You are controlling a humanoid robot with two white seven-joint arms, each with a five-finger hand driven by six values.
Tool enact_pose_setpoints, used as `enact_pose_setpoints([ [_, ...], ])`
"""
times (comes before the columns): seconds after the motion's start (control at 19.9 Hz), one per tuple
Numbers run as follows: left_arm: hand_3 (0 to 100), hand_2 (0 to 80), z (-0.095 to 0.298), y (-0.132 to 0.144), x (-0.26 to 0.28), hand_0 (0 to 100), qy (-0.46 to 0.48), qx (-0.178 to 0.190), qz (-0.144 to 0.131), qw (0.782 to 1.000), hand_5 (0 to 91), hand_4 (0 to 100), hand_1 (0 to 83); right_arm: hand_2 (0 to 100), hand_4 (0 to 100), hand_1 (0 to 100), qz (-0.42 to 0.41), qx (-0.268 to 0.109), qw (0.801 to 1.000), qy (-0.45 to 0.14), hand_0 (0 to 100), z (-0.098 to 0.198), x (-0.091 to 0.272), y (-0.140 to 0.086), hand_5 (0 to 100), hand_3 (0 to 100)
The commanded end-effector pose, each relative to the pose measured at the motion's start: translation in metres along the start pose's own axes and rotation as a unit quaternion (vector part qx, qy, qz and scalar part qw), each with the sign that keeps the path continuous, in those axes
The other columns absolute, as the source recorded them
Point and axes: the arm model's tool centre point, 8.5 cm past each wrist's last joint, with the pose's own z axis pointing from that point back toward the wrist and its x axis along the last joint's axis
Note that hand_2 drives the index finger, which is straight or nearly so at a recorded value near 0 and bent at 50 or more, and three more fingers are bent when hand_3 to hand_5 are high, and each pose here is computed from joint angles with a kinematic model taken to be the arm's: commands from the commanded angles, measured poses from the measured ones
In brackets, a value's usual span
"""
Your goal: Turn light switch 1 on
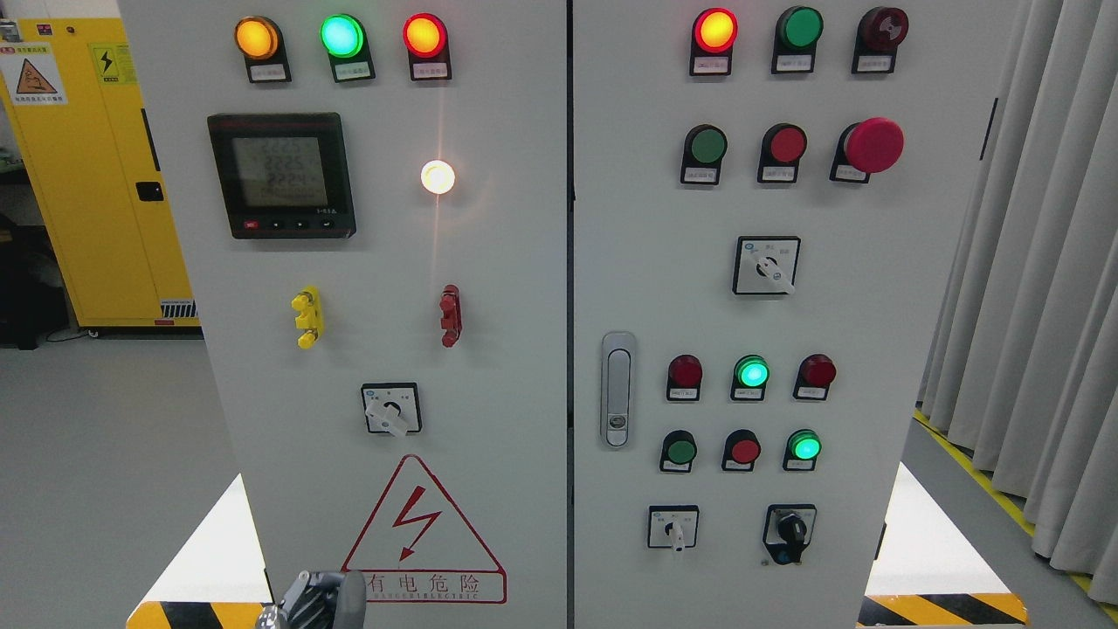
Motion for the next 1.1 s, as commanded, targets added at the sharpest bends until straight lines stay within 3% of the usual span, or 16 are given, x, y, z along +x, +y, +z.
enact_pose_setpoints([
  [0.0,64,36.5,0.083,0.078,-0.109,4,0.158,0.014,-0.042,0.986,50.2,68,24.8,4,0,50,0.0,0.0,1.0,0.0,0,0.0,0.0,0.0,0,0],
  [0.05,61,33.8,0.095,0.087,-0.124,5,0.179,0.009,-0.04,0.983,42.4,64,24.8,4,0,50,0.0,0.0,1.0,0.0,0,0.0,0.0,0.0,0,0],
  [0.1,53,27.6,0.107,0.096,-0.137,6,0.199,0.003,-0.041,0.979,26.1,53,24.4,4,0,50,0.0,0.0,1.0,0.0,0,0.0,0.0,0.0,0,0],
  [0.15,52,27.3,0.122,0.105,-0.152,6,0.223,-0.001,-0.044,0.974,24.1,52,24.4,4,0,50,0.0,0.0,1.0,0.0,0,0.0,0.0,0.0,0,0],
  [0.2,42,20.2,0.135,0.114,-0.165,7,0.247,-0.006,-0.048,0.968,5.1,40,24.0,4,0,50,0.0,0.0,1.0,0.0,0,0.0,0.0,0.0,0,0],
  [0.25,39,18.2,0.15,0.12,-0.18,7,0.276,-0.011,-0.051,0.96,2.4,37,23.8,4,0,50,0.0,0.0,1.0,0.0,0,0.0,0.0,0.0,0,0],
  [0.35,33,13.2,0.188,0.126,-0.211,8,0.344,-0.026,-0.053,0.937,0.0,32,23.5,4,0,50,0.0,0.0,1.0,0.0,0,0.0,0.0,0.0,0,0],
  [0.55,24,1.1,0.284,0.139,-0.258,10,0.486,-0.047,-0.056,0.871,0.0,23,23.5,4,0,50,0.0,0.0,1.0,0.0,0,0.0,0.0,0.0,0,0],
  [0.7,21,0.0,0.355,0.145,-0.271,10,0.578,-0.071,-0.035,0.812,0.0,19,25.4,4,0,50,0.0,0.0,1.0,0.0,0,0.0,0.0,0.0,0,0],
  [0.8,18,0.0,0.377,0.144,-0.272,11,0.607,-0.094,-0.018,0.789,0.0,16,26.4,4,0,50,0.0,0.0,1.0,0.0,0,0.0,0.0,0.0,0,0],
  [1.0,0,0.0,0.416,0.15,-0.275,16,0.671,-0.096,-0.025,0.735,0.0,4,27.5,4,0,50,0.0,0.0,1.0,0.0,0,0.0,0.0,0.0,0,0],
  [1.05,0,0.0,0.426,0.151,-0.275,17,0.687,-0.102,-0.03,0.719,0.0,3,27.6,4,0,50,0.0,0.0,1.0,0.0,0,0.0,0.0,0.0,0,0],
])
